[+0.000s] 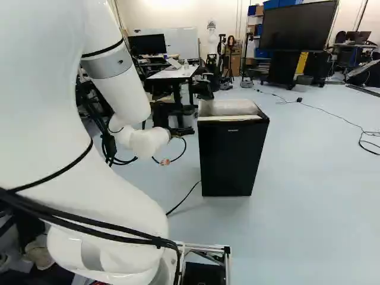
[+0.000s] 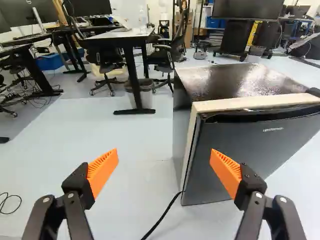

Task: Open the fridge door

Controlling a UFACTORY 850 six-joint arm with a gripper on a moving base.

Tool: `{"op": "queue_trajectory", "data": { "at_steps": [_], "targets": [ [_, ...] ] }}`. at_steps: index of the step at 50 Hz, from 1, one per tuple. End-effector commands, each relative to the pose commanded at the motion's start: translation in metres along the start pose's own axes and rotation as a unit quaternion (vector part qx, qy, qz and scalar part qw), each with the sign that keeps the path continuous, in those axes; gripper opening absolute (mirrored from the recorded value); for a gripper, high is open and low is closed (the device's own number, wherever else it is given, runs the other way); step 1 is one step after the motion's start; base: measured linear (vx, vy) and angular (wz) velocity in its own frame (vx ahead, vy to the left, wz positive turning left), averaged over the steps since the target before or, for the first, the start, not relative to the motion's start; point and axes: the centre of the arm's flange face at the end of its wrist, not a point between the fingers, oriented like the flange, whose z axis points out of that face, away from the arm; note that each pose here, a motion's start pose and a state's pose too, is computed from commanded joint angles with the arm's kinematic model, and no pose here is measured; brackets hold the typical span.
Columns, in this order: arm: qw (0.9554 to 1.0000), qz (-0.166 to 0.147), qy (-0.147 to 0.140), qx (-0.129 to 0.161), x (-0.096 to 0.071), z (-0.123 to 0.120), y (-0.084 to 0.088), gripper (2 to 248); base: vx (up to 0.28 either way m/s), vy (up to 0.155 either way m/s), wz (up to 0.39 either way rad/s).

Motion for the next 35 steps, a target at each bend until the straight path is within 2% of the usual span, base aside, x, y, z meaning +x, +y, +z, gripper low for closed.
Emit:
{"op": "queue_trajectory", "data": {
  "at_steps": [35],
  "targets": [
    [0.9995, 0.027, 0.008, -0.016, 0.013, 0.034, -0.020, 247, 0.000, 0.000, 0.000]
  ]
}}
